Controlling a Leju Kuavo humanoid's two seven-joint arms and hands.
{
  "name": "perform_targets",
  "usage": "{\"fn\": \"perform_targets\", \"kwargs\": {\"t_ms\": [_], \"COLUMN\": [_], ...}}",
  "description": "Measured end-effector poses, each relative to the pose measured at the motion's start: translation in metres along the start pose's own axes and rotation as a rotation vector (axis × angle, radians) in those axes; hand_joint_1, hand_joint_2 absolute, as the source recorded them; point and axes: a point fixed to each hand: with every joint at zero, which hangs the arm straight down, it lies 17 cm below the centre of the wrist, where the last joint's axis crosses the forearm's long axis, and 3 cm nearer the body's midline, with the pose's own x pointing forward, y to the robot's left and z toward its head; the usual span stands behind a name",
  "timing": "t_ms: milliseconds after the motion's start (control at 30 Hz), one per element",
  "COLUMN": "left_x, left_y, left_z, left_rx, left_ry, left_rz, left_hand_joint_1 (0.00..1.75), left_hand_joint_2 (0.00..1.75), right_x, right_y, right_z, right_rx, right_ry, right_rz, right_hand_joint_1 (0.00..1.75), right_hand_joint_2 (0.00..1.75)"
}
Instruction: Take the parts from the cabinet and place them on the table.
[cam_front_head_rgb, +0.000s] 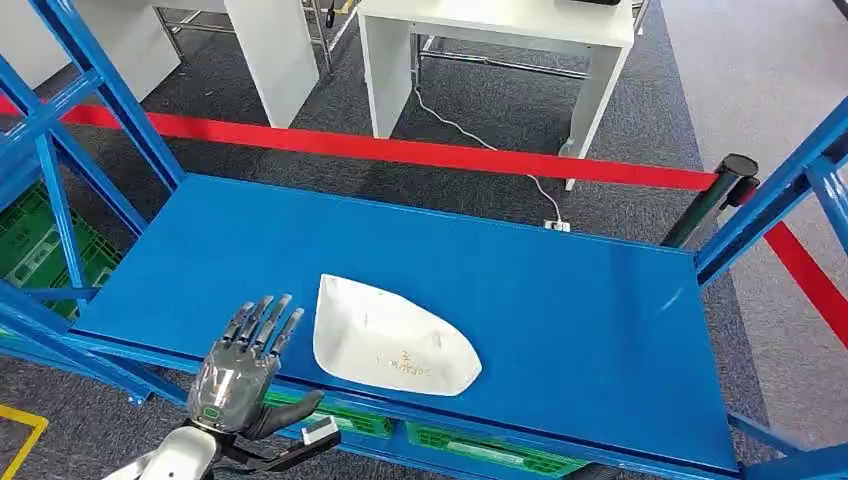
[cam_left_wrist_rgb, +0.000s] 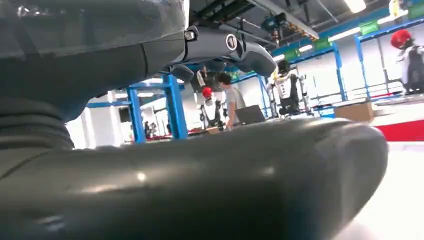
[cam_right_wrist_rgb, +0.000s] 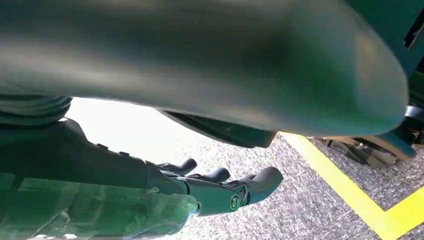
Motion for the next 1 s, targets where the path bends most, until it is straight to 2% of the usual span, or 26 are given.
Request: {"fn": "perform_targets", "kwargs": {"t_ms": [233,667,1000], "left_x": [0.028,0.066,0.083], "left_y": [0.001,-0.014,-0.026], "left_z": [-0.004,-0.011,-0.016], "left_rx": [0.004,-0.021,-0.043], "left_ry": [-0.074,-0.147,-0.151], "left_rz": [0.07,0.145,0.178], "left_hand_joint_1": [0.0,0.0,0.0], "left_hand_joint_2": [0.0,0.0,0.0], "right_x": [0.0,0.001,0.001], "right_y": [0.0,0.0,0.001], "right_z": [0.0,0.0,0.0], "right_rx": [-0.002,0.0,0.0], "right_ry": [-0.001,-0.002,-0.004], "right_rz": [0.007,0.016,0.023], "right_hand_joint_1": [0.0,0.0,0.0], "right_hand_joint_2": [0.0,0.0,0.0]}}
